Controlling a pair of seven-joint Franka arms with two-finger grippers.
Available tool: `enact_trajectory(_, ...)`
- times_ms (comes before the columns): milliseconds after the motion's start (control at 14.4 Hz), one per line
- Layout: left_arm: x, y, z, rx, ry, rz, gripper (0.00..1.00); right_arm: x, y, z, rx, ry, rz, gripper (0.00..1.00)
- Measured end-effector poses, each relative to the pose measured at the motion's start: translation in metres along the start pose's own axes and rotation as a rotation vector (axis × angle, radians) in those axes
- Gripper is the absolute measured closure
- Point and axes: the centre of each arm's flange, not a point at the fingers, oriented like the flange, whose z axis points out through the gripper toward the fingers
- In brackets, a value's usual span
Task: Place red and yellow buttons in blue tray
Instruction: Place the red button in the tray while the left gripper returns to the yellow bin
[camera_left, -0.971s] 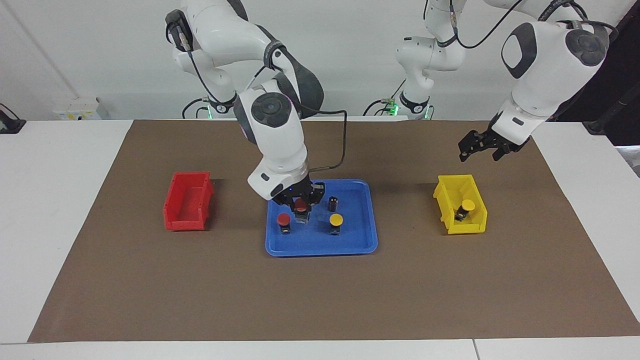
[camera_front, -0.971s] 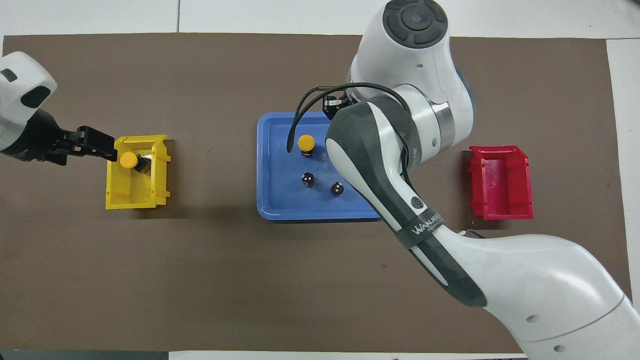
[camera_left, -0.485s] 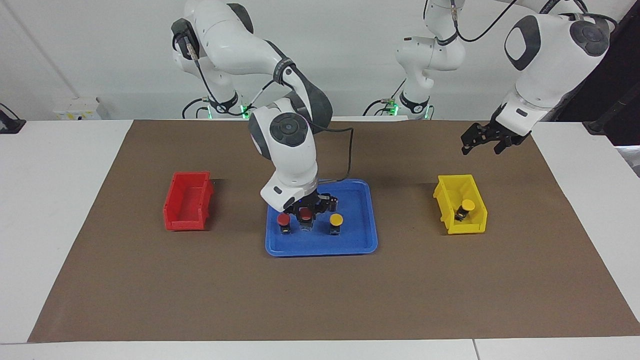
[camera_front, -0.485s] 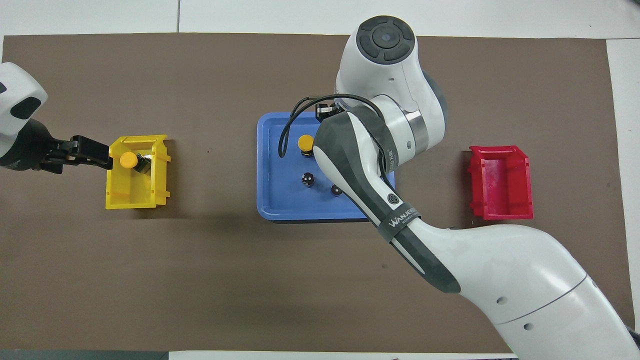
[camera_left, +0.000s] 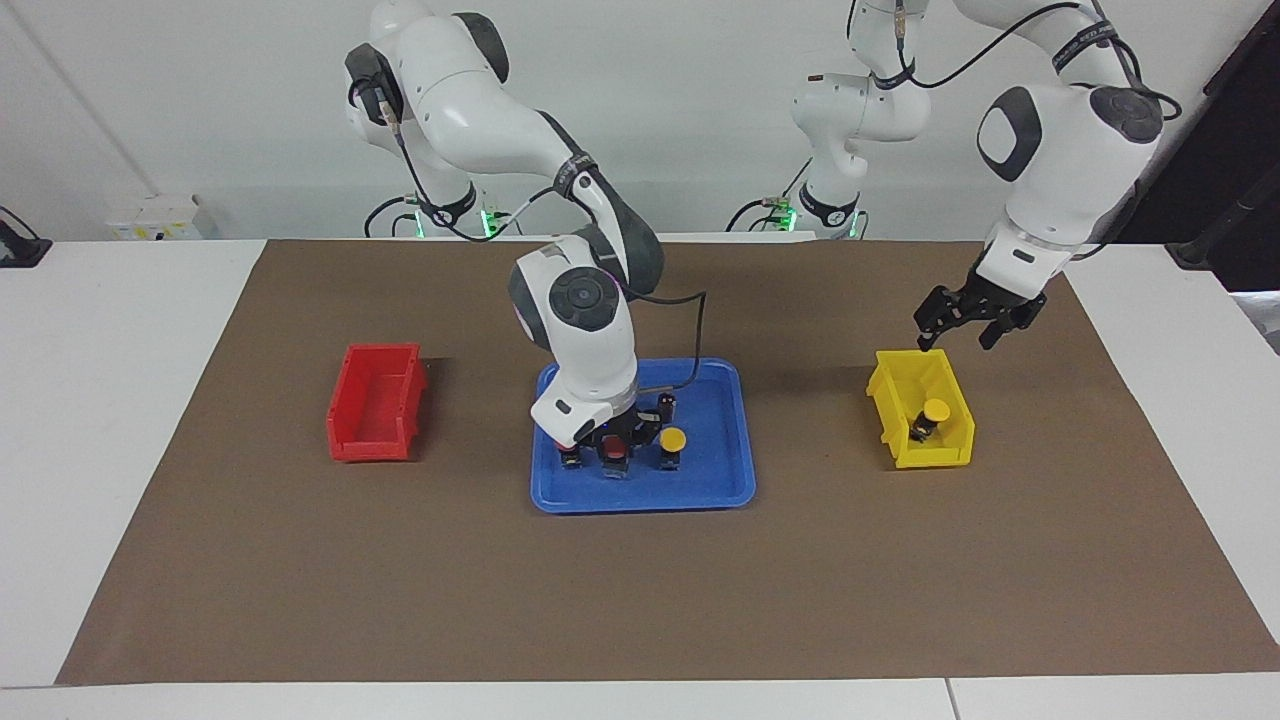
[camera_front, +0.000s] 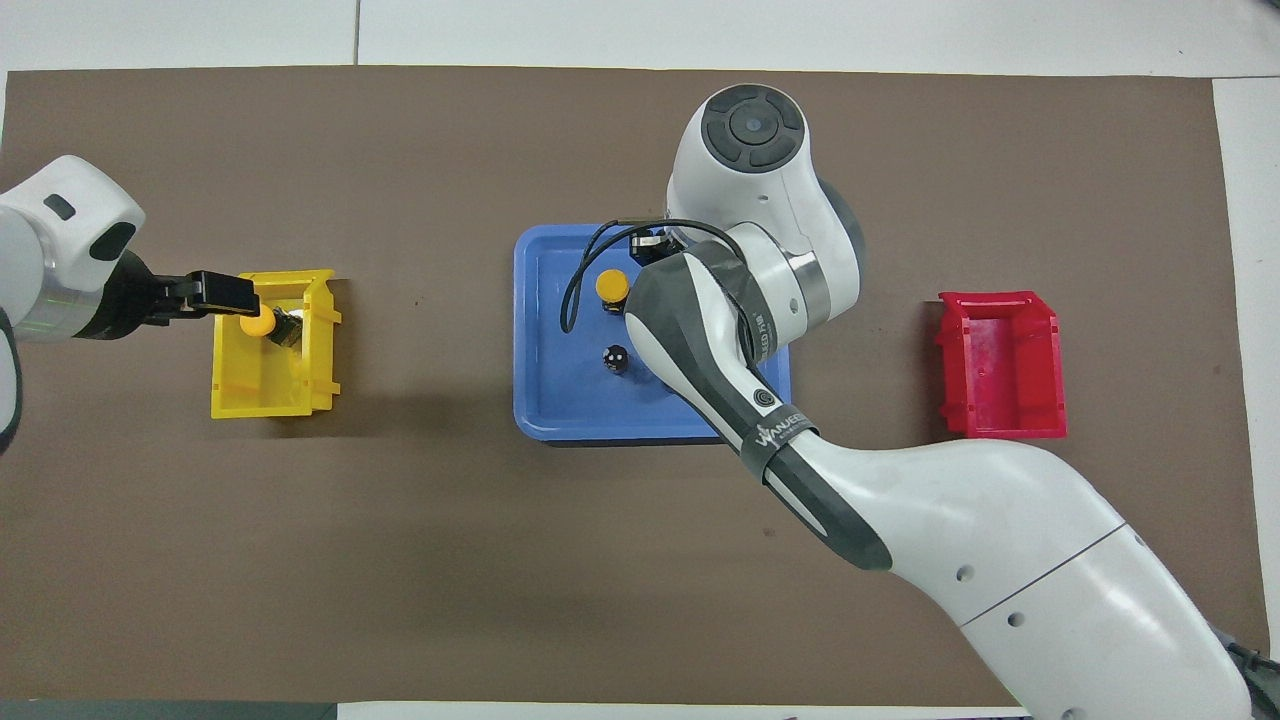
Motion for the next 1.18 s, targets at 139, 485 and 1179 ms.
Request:
enact_trajectory(139, 0.005, -0.003, 0.024, 0.011, -0.011, -0.004, 0.07, -0.001, 0.001, 0.002, 0.003, 0.006, 0.0, 0.58)
enact_trajectory(485, 0.017, -0.017, 0.061, 0.031, -0.013, 0.005, 0.19, -0.006, 0.002, 0.0, 0.003, 0.009, -0.002, 0.46)
enact_trajectory(1179, 0.012, -0.023, 0.113, 0.047, 0.001, 0.0, 0.19, -0.006, 0.008, -0.044, -0.017, -0.009, 0.005, 0.21)
